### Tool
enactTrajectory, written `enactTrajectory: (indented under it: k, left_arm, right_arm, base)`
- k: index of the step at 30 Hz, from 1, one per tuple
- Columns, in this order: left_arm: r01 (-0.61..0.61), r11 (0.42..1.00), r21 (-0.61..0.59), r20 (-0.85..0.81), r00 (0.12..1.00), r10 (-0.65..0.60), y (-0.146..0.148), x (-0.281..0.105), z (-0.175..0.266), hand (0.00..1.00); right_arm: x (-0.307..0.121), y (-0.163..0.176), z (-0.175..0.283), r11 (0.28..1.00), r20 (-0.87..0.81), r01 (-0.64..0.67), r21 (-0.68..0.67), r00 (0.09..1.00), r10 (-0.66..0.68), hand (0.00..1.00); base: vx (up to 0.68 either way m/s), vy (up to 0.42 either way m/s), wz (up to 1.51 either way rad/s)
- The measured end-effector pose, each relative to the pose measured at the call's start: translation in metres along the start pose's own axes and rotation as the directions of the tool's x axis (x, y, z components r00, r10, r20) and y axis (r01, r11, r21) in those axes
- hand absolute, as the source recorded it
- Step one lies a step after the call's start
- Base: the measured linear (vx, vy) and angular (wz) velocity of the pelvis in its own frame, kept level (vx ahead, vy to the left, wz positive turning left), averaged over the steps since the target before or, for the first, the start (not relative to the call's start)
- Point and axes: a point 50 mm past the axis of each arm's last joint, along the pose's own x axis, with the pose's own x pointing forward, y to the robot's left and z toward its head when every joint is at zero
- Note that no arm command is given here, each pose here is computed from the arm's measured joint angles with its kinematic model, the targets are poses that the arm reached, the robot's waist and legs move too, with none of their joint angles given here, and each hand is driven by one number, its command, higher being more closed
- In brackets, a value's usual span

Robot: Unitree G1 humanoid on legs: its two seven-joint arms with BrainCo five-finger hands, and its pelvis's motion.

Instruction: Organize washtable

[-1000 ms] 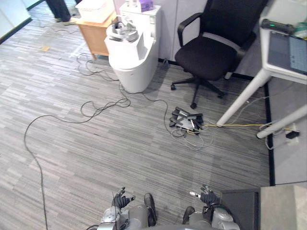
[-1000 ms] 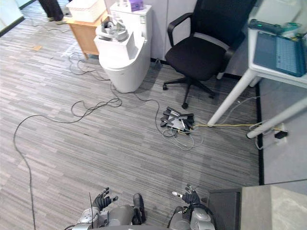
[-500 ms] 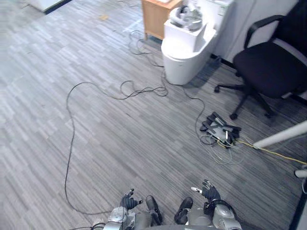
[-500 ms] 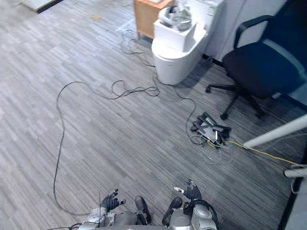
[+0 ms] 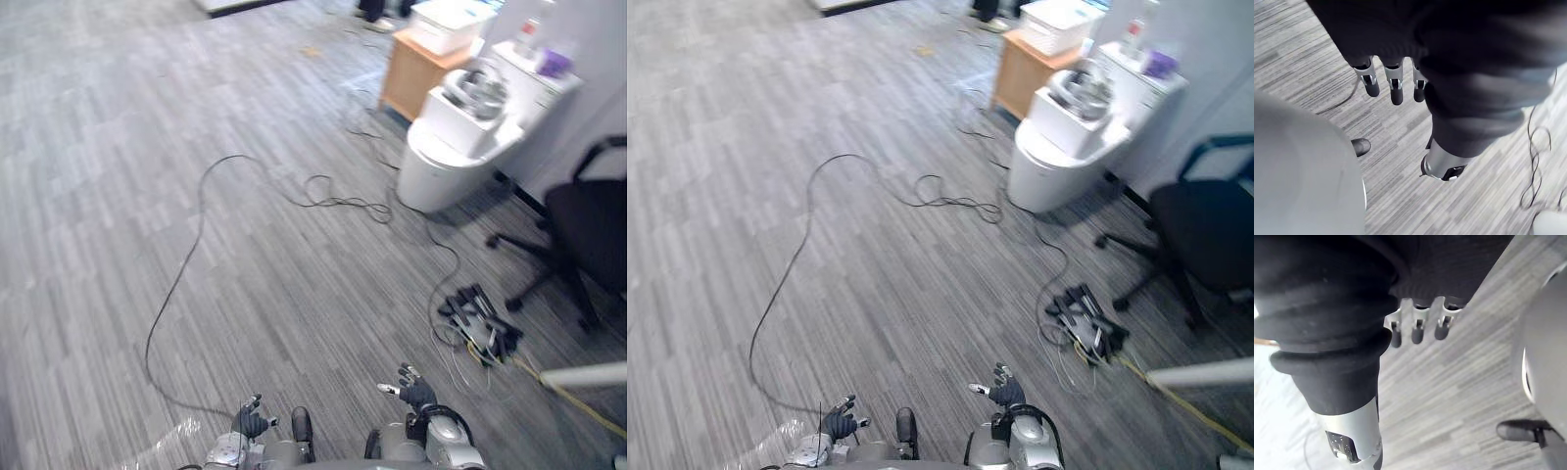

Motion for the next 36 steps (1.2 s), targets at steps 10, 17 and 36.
enactTrajectory:
  k: [10,17,36]
  left_arm:
    - [-0.019,0.998,-0.06,0.028,0.999,0.021,-0.005,0.002,0.008,0.0]
    - [-0.002,1.0,0.007,0.023,1.0,0.002,-0.002,0.001,0.006,0.0]
    - [-0.07,0.99,-0.119,-0.043,0.997,0.065,0.013,-0.001,-0.009,0.0]
  right_arm:
    - [0.009,-0.004,0.018,0.998,0.018,-0.004,-0.065,1.0,0.005,0.0]
    - [0.01,0.007,0.024,0.998,0.048,-0.028,-0.055,0.998,0.031,0.0]
    - [-0.008,-0.006,-0.034,0.994,-0.164,-0.063,-0.087,0.985,0.048,0.0]
  base:
    - [-0.02,-0.076,0.95]
    - [-0.07,0.057,0.04]
    - [-0.04,0.012,0.18]
